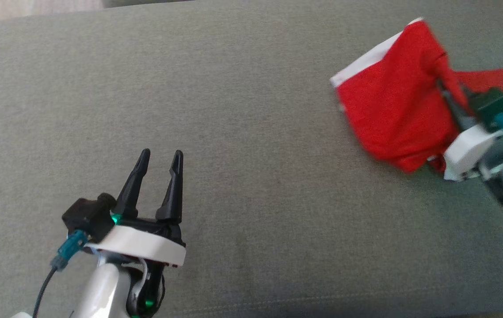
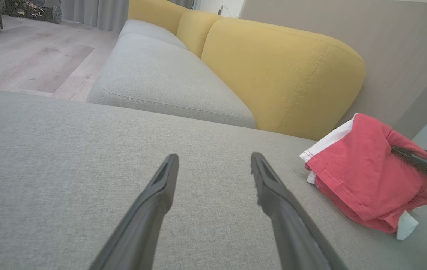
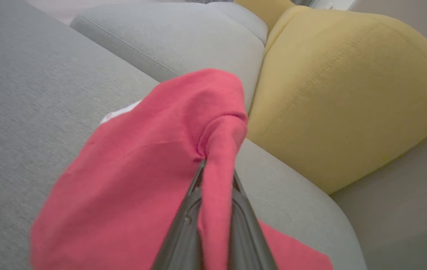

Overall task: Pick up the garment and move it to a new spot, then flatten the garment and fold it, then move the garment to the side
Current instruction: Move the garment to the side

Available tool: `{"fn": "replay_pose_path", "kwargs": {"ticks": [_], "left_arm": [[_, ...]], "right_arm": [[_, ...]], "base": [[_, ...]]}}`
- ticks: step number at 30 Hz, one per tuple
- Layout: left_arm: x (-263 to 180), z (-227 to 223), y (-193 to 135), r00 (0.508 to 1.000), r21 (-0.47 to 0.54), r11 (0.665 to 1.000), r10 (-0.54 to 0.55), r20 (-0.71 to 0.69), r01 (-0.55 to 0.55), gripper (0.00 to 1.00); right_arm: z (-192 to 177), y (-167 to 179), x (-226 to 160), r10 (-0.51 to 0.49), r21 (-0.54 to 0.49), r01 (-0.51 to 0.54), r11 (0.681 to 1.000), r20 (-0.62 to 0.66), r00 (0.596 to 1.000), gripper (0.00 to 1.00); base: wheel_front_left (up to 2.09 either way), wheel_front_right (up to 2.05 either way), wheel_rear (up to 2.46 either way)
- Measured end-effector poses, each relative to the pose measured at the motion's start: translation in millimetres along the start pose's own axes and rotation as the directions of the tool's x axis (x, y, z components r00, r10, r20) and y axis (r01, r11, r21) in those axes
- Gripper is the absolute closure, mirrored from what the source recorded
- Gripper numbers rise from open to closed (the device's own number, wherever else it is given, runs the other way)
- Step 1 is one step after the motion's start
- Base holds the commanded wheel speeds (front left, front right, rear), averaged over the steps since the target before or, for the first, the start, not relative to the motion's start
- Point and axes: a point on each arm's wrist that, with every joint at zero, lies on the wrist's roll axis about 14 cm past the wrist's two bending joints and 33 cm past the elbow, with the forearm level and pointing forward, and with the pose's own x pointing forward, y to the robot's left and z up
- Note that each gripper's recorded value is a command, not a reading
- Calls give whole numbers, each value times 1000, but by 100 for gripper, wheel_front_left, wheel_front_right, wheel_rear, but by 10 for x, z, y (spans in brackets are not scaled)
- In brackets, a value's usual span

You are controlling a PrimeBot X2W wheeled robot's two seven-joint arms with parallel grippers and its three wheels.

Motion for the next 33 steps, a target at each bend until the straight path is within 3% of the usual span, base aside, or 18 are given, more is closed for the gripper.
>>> {"fn": "replay_pose_path", "kwargs": {"ticks": [4, 9, 17, 24, 29, 30, 32, 33], "left_arm": [[46, -57, -59, 1000, 1, 1000, -24, -14, 24, 0], [89, -179, -55, 999, -2, 1000, -32, -44, 31, 0], [212, -274, -2, 997, -3, 999, -39, -62, 39, 0], [224, -361, 27, 996, -10, 999, -39, -83, 38, 0], [243, -414, 39, 995, -16, 999, -41, -95, 39, 0], [243, -414, 39, 995, -16, 999, -41, -95, 39, 0], [271, -404, 41, 995, -15, 999, -43, -91, 42, 0], [290, -388, 39, 995, -14, 999, -45, -85, 44, 0]], "right_arm": [[-72, -346, -147, -44, -40, 42, 998, -48, 998, 100], [-270, -555, -220, -66, -21, 63, 998, -136, 989, 100], [-843, -893, -318, -135, 7, 148, 989, -366, 921, 100], [-1010, -1016, -385, -173, 38, 212, 977, -445, 878, 100], [-1143, -890, -400, -149, 72, 211, 975, -491, 858, 100], [-1143, -890, -400, -149, 72, 211, 975, -491, 858, 96], [-1099, -894, -367, -154, 82, 218, 973, -477, 865, 54], [-1081, -887, -354, -153, 85, 218, 972, -474, 867, 2]], "base": [[0, 0, 0], [0, 0, 0], [0, 0, 0], [0, 0, 0], [0, 0, 0], [0, 0, 0], [0, 0, 0], [0, 0, 0]]}}
